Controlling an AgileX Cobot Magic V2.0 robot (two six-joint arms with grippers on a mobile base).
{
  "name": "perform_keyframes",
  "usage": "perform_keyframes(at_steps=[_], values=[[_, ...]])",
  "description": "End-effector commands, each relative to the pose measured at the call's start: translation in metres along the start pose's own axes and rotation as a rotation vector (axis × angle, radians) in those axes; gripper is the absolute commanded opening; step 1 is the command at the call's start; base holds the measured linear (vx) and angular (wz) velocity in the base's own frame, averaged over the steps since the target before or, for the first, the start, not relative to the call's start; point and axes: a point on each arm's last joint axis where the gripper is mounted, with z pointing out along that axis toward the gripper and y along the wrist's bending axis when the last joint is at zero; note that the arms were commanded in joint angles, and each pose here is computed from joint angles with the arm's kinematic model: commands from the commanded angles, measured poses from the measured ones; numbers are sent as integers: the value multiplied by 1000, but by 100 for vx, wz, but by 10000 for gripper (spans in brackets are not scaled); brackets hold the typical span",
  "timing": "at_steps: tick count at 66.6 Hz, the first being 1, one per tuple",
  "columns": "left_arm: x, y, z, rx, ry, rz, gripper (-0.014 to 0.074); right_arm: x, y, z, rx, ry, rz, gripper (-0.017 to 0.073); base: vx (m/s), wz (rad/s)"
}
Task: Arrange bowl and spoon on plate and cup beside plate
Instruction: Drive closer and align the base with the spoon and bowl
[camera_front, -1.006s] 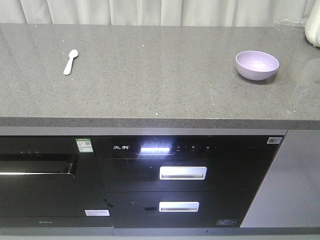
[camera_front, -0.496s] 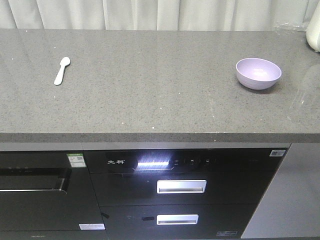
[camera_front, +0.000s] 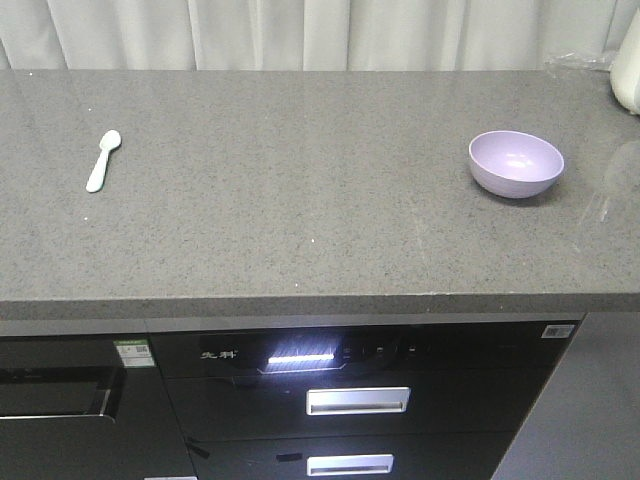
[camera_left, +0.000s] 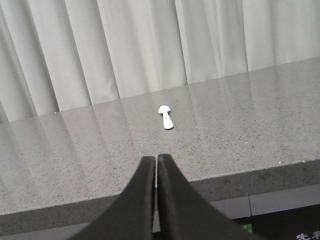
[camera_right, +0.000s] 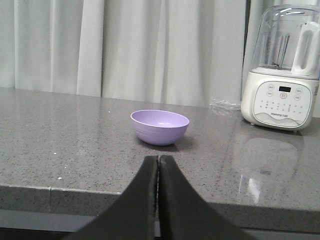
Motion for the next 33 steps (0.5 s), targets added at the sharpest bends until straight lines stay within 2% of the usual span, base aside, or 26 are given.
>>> perform_keyframes(at_steps=[1,33], values=[[-10,2,-2,-14,-93,-9,-6,-6,0,-1,2,-80,-9,-3,10,-5],[-10,2,-2,-14,-93,-9,-6,-6,0,-1,2,-80,-9,-3,7,-3]])
